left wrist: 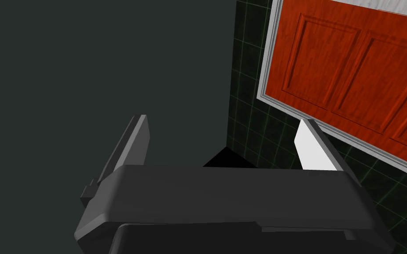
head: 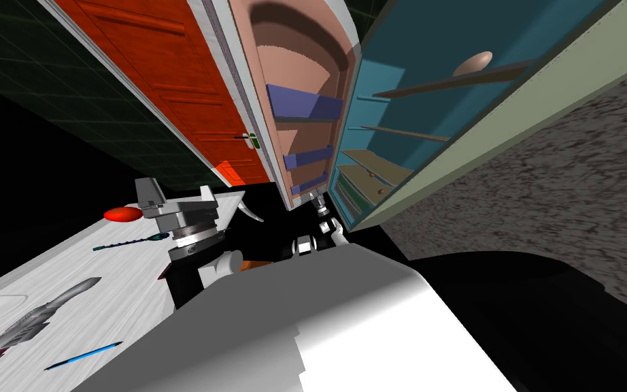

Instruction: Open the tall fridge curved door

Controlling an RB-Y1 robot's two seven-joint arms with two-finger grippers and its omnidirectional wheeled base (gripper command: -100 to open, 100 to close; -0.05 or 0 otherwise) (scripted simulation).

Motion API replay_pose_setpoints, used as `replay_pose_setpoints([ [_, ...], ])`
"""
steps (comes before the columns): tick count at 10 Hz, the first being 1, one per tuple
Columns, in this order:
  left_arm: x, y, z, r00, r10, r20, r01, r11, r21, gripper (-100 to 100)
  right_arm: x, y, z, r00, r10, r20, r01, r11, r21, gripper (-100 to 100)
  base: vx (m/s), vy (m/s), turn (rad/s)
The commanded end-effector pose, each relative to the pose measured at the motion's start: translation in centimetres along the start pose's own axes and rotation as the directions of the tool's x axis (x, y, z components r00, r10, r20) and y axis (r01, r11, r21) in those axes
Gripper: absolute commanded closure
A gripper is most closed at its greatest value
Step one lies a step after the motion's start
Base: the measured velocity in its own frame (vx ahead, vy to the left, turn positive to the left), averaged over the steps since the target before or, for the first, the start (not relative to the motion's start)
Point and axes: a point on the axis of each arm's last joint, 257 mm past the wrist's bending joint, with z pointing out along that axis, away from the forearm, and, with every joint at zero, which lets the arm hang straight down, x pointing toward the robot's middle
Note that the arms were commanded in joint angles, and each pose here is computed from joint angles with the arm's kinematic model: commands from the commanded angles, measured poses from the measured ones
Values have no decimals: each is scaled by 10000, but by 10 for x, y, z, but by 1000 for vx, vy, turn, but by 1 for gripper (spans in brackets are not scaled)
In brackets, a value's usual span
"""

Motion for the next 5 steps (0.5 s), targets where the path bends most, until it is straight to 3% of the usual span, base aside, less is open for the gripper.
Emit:
replay_pose_setpoints([
  [1, 0, 0, 0, 10000, 0, 0, 0, 10000, 0, 0, 0, -7, 23, 10000, 31, 49, -31, 10000, -34, -100, -62, -1, -23],
  [2, 0, 0, 0, 10000, 0, 0, 0, 10000, 0, 0, 1, -5, 18, 10000, 22, 40, -22, 10000, -23, -100, -28, 1, -3],
  [3, 0, 0, 0, 10000, 0, 0, 0, 10000, 0, 0, 2, -5, 18, 10000, 30, 33, -30, 10000, -41, 0, -6, 0, 1],
  [5, 0, 0, 0, 10000, 0, 0, 0, 10000, 0, 0, 2, -5, 18, 10000, 30, 33, -30, 10000, -40, 0, 0, 0, 0],
])
